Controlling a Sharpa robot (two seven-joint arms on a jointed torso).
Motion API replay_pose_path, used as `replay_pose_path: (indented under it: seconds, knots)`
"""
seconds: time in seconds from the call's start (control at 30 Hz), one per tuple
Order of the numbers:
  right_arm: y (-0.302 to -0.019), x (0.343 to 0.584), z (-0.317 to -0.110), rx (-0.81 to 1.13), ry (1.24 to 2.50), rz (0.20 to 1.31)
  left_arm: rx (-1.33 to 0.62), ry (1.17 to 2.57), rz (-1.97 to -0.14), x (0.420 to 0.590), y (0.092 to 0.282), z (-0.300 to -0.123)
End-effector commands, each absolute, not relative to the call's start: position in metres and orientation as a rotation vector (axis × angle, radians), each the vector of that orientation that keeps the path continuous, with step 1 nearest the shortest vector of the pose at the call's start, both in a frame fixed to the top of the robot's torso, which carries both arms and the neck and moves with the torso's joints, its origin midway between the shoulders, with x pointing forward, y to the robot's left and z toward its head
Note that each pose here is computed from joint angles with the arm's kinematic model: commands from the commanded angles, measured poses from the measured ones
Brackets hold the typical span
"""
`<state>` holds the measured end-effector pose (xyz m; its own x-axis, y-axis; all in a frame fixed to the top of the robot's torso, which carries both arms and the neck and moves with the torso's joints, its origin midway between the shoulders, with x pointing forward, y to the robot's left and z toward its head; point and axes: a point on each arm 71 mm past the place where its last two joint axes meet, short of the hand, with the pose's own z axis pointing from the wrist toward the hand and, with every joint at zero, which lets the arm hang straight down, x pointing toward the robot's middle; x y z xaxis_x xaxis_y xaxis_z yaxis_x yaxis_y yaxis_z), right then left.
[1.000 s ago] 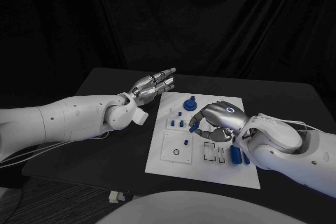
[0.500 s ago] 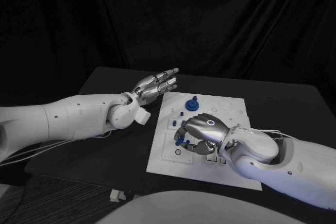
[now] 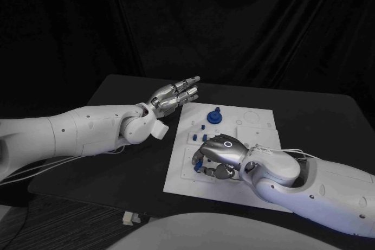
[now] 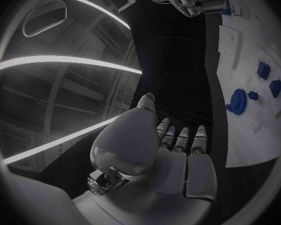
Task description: Assemble the parts on the task board
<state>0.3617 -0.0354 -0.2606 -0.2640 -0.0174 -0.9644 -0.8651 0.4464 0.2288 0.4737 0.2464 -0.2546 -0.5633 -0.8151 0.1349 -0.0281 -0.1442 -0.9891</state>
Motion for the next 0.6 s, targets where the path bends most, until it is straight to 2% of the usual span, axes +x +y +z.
replay_pose_path:
  seconds: [0.03,0.6]
  knots:
    - [-0.0348,0.3609,-0.264,-0.811,1.641,0.972,-0.963,1.548,-1.793,0.4731,0.2437,-0.2543]
    - [-0.0374,0.3612,-0.2668,-0.834,1.632,0.94,-0.964,1.552,-1.798,0.4726,0.2425,-0.2551]
